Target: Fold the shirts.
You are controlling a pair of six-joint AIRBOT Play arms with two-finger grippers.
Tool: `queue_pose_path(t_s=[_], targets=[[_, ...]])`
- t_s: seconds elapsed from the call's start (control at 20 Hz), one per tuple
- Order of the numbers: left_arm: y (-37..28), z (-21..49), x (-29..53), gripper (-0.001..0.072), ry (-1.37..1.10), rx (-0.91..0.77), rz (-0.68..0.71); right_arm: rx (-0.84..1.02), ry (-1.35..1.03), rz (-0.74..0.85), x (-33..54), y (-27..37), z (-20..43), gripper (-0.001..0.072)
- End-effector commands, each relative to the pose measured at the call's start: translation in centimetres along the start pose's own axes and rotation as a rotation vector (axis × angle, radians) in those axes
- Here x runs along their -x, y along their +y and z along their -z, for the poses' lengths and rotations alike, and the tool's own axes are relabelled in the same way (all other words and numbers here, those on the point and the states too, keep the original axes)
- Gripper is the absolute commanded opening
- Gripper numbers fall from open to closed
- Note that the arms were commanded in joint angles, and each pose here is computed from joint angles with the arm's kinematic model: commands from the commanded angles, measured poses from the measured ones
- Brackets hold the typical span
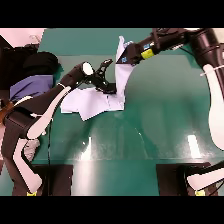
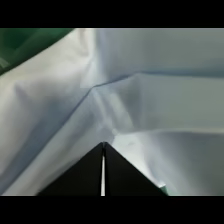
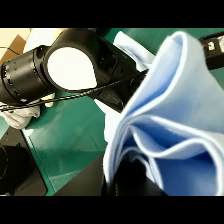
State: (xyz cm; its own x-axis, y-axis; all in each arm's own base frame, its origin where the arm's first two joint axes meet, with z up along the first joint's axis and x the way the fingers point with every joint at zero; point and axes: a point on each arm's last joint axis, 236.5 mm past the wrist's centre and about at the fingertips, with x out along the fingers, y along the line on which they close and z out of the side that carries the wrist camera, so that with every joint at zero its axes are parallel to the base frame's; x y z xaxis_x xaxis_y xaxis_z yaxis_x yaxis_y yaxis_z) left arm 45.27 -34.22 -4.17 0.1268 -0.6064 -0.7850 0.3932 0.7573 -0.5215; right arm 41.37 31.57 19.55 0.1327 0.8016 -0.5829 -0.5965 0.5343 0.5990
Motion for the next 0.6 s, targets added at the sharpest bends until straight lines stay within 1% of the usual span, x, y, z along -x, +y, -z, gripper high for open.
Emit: queue_pose_path(t_s=[0.0, 0.15, 0.25, 0.45, 0.55], targets=[[2.6, -0.6, 3.1, 0.0025, -0.004, -0.028, -0.072, 0.013, -0.022, -0.016, -2.2, 1.0, -0.5, 0.0008], [6.0, -2.0, 9.6, 0.0025, -0.058, -0.073, -0.212, 0.028, -0.042, -0.026, -3.0, 2.0, -0.9, 0.0008], [8.2, -2.6, 15.1, 0.0025, -0.101, -0.070, -0.293, 0.033, -0.023, -0.037, -4.0, 2.5, -0.5, 0.0008], [11.5, -1.8, 25.7, 0.0026, -0.183, -0.022, -0.414, 0.072, 0.012, -0.068, -8.0, 3.5, 0.1, 0.0009], [12.2, -0.9, 29.8, 0.0026, -0.219, 0.002, -0.446, 0.077, 0.023, -0.080, -11.0, 3.8, 0.7, 0.0010]])
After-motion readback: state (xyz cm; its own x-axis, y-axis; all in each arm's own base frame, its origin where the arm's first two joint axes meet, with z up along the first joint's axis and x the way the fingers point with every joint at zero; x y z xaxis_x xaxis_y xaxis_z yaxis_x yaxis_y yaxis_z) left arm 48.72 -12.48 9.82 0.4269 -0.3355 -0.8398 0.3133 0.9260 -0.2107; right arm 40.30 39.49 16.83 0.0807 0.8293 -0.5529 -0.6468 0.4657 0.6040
